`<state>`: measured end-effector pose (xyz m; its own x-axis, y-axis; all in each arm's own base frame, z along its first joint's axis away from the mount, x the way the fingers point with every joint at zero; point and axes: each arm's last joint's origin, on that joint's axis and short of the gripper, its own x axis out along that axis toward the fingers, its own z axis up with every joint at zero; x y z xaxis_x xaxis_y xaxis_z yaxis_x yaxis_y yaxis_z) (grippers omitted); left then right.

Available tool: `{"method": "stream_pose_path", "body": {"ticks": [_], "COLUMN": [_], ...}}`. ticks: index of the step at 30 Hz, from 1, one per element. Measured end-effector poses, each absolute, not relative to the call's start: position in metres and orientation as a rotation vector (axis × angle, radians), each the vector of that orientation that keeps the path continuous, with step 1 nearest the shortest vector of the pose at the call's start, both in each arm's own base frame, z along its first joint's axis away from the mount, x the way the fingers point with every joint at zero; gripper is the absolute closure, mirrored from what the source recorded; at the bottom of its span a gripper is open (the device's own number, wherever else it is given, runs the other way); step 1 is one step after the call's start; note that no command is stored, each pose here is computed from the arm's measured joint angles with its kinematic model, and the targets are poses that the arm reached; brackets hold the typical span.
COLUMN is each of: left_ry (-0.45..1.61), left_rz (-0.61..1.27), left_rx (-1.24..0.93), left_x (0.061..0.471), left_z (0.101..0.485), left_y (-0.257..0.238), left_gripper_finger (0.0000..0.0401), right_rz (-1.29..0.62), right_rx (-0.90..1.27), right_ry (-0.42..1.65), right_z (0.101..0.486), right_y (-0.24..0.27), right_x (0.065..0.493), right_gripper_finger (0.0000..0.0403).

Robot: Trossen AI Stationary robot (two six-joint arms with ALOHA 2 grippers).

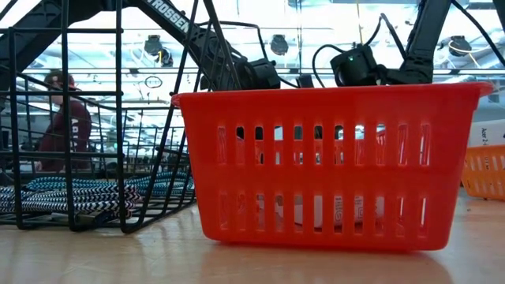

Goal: Pick and place items into bin
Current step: Put the card reader box into the orange basket

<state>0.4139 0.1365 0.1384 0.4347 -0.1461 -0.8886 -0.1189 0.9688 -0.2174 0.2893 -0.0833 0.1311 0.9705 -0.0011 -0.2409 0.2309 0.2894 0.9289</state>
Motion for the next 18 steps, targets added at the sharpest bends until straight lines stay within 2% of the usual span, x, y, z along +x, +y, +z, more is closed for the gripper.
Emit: {"method": "stream_pose_path", "body": {"ticks": [9,18], "left_ry": [1.12,1.156], "left_rz": [0.003,0.013], "left_rx": [-0.153,-0.117], "left_x": [0.414,0.414], "left_z": [0.155,0.155], "left_y": [0.125,0.117], "left_gripper_finger": [0.037,0.037], "right_rz": [-0.1,-0.084], "right_rx": [1.296,1.286], "right_ry": [0.228,0.24], "right_z": [0.133,0.133], "right_y": [-0.081,-0.077], "right_x": [0.29,0.291], "right_gripper_finger": [0.03,0.0312]}}
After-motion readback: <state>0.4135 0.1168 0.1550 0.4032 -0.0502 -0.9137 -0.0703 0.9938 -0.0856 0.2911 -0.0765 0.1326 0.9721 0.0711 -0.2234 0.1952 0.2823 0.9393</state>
